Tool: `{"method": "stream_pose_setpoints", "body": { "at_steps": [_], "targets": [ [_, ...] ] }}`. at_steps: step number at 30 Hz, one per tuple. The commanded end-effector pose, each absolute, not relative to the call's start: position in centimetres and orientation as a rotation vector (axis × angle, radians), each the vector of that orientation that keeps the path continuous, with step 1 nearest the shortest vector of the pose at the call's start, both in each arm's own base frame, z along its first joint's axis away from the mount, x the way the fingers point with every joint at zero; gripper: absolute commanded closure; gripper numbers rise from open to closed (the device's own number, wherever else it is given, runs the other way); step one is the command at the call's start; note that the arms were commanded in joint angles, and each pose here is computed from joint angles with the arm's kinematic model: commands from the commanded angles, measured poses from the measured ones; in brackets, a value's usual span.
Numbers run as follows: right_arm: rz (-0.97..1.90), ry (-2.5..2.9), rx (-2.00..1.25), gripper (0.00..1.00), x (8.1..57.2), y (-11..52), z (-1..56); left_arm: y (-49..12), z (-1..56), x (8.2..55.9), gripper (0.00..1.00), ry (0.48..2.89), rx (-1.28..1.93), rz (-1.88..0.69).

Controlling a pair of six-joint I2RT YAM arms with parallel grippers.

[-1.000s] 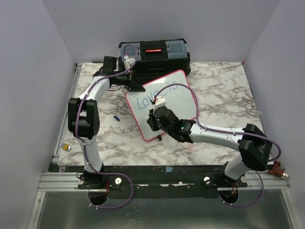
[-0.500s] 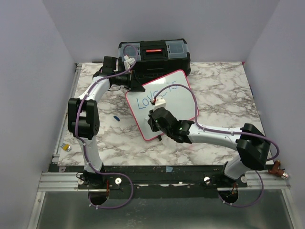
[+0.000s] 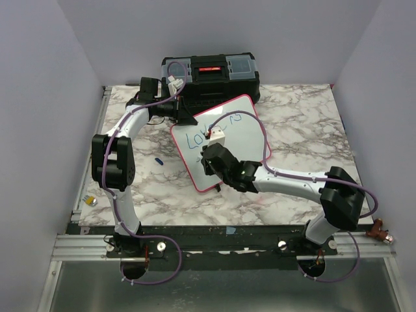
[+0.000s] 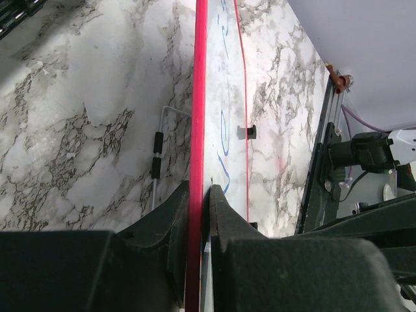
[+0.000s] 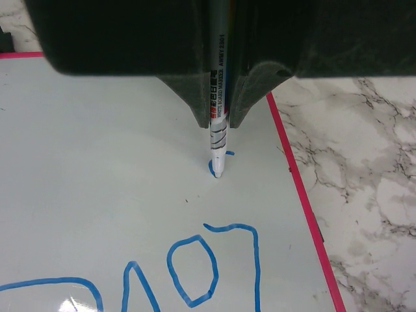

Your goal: Write a sentence on the whiteboard

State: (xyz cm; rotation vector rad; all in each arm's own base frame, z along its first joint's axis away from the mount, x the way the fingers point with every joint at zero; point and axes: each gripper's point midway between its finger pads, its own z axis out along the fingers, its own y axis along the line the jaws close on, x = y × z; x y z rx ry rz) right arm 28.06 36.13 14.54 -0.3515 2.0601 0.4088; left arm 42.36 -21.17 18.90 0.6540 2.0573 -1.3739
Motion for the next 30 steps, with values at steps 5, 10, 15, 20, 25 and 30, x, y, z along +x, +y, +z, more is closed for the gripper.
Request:
{"method": "stream_pose_setpoints", "body": {
  "at_steps": [5, 10, 15, 20, 25, 30],
  "targets": [
    [0.398, 2.073, -0.37, 0.99, 28.4, 36.7, 14.2, -20.7, 20.5, 44.0, 1.0, 1.954, 0.734, -1.208],
    [0.42, 2.109, -0.39, 0.99, 27.6, 36.7, 13.2, -20.8, 20.6, 44.0, 1.0, 1.95, 0.737, -1.206],
    [0.436, 2.152, -0.409, 0.99, 26.6, 36.3, 11.8, -20.7, 20.5, 44.1, 1.0, 1.952, 0.733, -1.198],
    [0.448, 2.18, -0.413, 0.99, 25.8, 35.9, 11.0, -20.7, 20.6, 44.0, 1.0, 1.944, 0.738, -1.193],
    [0.43, 2.198, -0.411, 0.99, 25.3, 35.3, 10.5, -20.8, 20.8, 43.8, 1.0, 1.928, 0.748, -1.201],
    [0.402, 2.213, -0.398, 0.99, 25.0, 34.4, 10.2, -20.9, 21.3, 43.4, 1.0, 1.913, 0.738, -1.212]
  ]
}}
